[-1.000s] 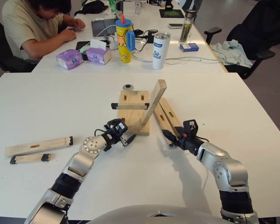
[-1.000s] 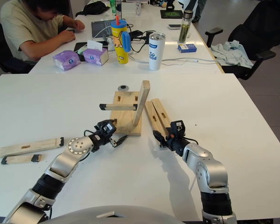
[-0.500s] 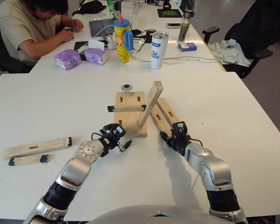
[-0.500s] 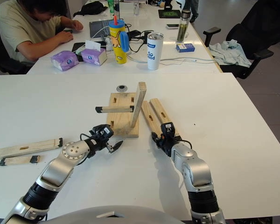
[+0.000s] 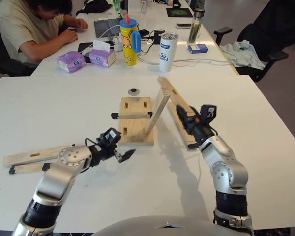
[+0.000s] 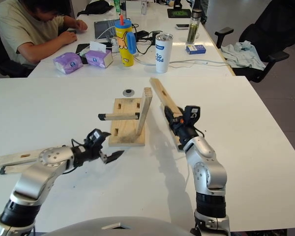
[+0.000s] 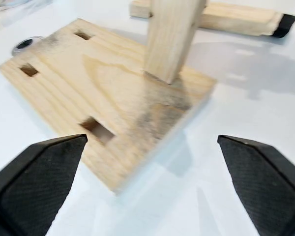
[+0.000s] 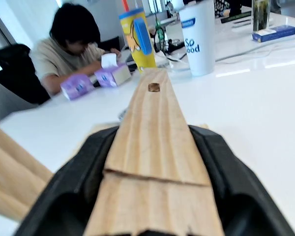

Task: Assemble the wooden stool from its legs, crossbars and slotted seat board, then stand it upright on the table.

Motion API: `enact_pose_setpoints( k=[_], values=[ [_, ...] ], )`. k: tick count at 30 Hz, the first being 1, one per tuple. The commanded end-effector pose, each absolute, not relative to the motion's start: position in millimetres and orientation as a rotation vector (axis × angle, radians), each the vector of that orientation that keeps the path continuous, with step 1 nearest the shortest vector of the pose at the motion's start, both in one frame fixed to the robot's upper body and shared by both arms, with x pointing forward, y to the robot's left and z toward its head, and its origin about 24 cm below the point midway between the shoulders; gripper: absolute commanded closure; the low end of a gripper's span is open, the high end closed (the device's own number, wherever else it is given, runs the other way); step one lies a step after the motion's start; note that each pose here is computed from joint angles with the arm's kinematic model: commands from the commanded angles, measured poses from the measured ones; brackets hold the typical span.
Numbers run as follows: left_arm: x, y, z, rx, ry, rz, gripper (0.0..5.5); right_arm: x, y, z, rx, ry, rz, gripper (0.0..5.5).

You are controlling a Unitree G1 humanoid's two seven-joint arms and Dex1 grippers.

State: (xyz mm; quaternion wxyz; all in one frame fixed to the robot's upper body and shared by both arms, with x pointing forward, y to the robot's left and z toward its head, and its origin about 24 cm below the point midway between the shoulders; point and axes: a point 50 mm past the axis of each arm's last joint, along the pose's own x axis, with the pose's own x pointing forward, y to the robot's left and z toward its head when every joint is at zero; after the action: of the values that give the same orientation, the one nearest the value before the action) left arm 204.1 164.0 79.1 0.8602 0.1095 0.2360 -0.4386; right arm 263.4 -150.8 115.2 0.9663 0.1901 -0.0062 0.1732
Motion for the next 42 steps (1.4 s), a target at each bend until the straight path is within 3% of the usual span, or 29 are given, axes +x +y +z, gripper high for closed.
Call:
enact_pose_setpoints(
  k=[1,6,9,12,15,21,32,39,42],
  values=[
    [181.3,181.0,92.4,0.12,0.557,-1.045,0.57,267.8,-158.7,155.7,0.53,-0.181,0.511,3.45],
    [179.0,174.0,140.9,-0.159,0.378,-1.233,0.57,261.1,-161.4,201.7,0.756,-0.304,0.798,3.45],
    [179.7,173.3,150.3,-0.207,0.35,-1.246,0.57,257.4,-160.1,208.7,0.778,-0.294,0.865,3.45],
    [202.4,178.9,196.6,-0.5,0.05,-1.225,0.12,233.1,-138.6,223.8,0.861,-0.239,1.172,3.45],
    [217.2,183.6,218.6,-0.689,-0.077,-1.167,0.1,222.0,-132.1,223.5,0.896,-0.196,1.266,3.45],
    [220.9,172.4,236.1,-0.969,-0.108,-1.185,0.1,209.3,-132.8,220.9,1.003,-0.169,1.37,3.45],
    [217.1,153.7,259.1,-0.928,-0.155,-1.256,0.1,203.2,-128.2,198.6,0.972,-0.082,1.368,3.45],
    [220.5,152.6,255.9,-0.927,-0.133,-1.207,0.1,198.0,-126.8,188.8,0.959,-0.05,1.374,3.45],
    [221.2,155.9,255.2,-0.935,-0.136,-1.198,0.57,198.9,-129.3,188.0,0.97,-0.059,1.362,3.45]
  ],
)
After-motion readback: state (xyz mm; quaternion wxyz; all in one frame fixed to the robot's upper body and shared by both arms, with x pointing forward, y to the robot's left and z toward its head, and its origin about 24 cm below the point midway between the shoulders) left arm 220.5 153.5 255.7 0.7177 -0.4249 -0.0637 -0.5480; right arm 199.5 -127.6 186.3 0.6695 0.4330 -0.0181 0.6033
